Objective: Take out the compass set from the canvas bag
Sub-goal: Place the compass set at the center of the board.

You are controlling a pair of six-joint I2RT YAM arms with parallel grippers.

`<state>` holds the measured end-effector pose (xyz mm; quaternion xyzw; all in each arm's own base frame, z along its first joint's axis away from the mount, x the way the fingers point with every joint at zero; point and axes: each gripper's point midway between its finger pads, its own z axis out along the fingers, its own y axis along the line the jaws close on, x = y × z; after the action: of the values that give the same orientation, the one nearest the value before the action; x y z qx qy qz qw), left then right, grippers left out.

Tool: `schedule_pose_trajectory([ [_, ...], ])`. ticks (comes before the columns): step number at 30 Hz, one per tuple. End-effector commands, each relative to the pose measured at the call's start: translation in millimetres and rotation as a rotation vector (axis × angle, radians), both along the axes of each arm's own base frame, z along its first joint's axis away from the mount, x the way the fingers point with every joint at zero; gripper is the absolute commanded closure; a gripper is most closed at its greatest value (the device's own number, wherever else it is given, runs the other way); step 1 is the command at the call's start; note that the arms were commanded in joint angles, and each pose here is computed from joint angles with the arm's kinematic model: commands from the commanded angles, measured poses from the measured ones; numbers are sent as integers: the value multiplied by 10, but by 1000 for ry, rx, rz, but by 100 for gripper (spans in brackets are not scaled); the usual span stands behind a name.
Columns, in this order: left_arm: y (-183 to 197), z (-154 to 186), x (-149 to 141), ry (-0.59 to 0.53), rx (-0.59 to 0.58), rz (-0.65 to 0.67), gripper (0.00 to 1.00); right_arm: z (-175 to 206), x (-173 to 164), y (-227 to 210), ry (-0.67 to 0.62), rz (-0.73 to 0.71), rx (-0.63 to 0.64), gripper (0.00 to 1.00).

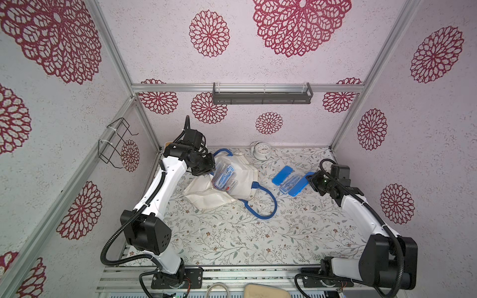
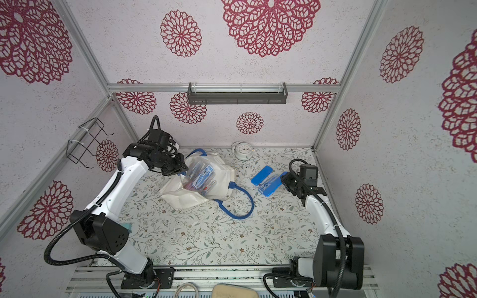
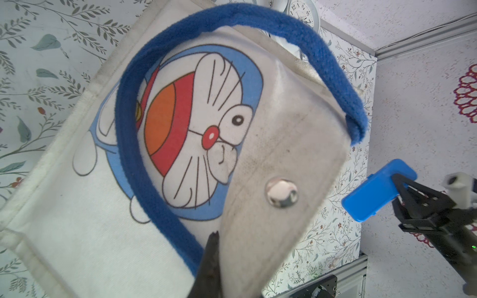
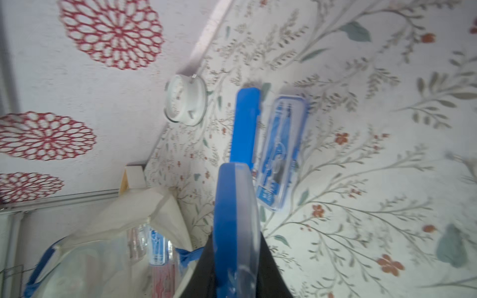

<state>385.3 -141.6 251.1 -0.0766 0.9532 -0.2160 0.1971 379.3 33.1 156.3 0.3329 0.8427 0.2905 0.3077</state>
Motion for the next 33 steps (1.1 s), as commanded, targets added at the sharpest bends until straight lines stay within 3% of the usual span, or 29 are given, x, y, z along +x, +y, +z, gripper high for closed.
schedule_pose_trajectory([
  [1,-37,195,-12,-40,-31,-31,100,-293,-46,-86,67,42,-9,86],
  [8,-56,156,-64,-30,-41,-41,100,-687,205,-310,125,0,7,84],
  [17,-91,148,-90,-28,-61,-57,100,-765,603,-384,88,3,24,82],
  [24,-112,156,-79,-27,-69,-63,100,-939,740,-413,135,4,44,78],
  [25,-113,151,-78,-24,-70,-63,100,-958,732,-424,145,2,46,75],
  [29,-120,157,-84,-22,-74,-64,100,-859,684,-546,156,-44,42,47],
  [33,-129,161,-88,-21,-80,-66,100,-456,666,-574,100,-85,38,38],
])
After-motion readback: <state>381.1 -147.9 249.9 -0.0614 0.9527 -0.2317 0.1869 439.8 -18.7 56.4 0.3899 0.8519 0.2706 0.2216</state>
